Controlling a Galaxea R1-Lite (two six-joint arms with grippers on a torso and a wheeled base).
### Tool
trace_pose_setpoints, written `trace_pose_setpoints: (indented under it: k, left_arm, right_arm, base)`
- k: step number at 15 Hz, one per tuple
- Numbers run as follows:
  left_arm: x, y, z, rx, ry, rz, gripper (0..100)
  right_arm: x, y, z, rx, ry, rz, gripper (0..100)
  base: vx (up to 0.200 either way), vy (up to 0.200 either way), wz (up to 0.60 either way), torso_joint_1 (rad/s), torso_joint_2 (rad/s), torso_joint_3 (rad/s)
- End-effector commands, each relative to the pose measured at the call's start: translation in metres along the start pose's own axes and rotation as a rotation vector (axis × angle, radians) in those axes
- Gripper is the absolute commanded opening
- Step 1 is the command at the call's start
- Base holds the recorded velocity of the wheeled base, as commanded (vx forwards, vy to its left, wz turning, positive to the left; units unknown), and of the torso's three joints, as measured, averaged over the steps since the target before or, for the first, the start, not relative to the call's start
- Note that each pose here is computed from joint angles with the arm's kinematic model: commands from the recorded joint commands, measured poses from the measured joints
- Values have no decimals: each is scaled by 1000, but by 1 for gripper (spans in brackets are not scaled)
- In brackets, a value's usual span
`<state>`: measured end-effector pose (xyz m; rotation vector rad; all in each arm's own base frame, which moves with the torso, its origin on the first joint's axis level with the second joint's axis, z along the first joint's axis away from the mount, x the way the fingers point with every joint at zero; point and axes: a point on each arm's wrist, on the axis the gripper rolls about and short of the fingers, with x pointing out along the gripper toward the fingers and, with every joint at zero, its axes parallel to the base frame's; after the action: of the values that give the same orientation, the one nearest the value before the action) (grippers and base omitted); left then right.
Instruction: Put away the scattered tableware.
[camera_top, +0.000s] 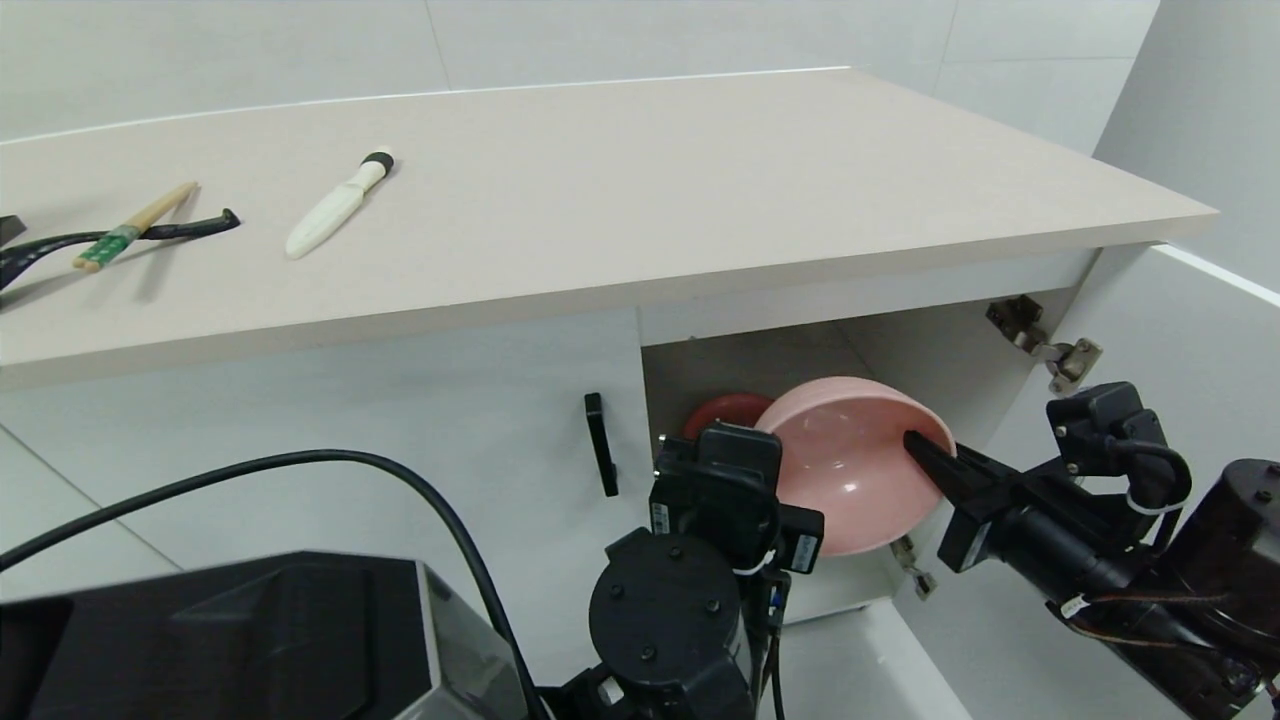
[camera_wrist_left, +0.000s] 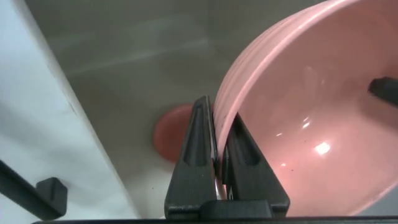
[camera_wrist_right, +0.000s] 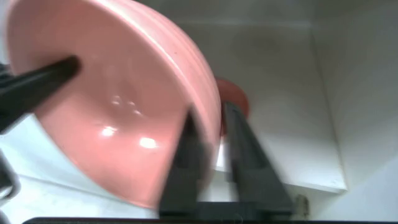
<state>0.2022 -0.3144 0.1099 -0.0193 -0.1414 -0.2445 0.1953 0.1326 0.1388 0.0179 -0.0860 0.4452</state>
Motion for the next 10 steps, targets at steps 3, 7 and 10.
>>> trace_pose_setpoints:
  k: [3,7,10]
  left_arm:
    - [0,0,2,4,-3,-15,100]
    - [-33,34,46,-102,-56,-267,100]
    - [-71,91,64,-114,-56,-534,100]
  right_arm:
    - [-5,8,7,10,-31,49,0]
    - [1,-9,-2,-4,7,-26,0]
    - [-1,-9,-12,-10,52,-27,0]
  base:
    - [0,0,0,0,0,0]
    - [0,0,0,0,0,0]
    - [0,0,0,0,0,0]
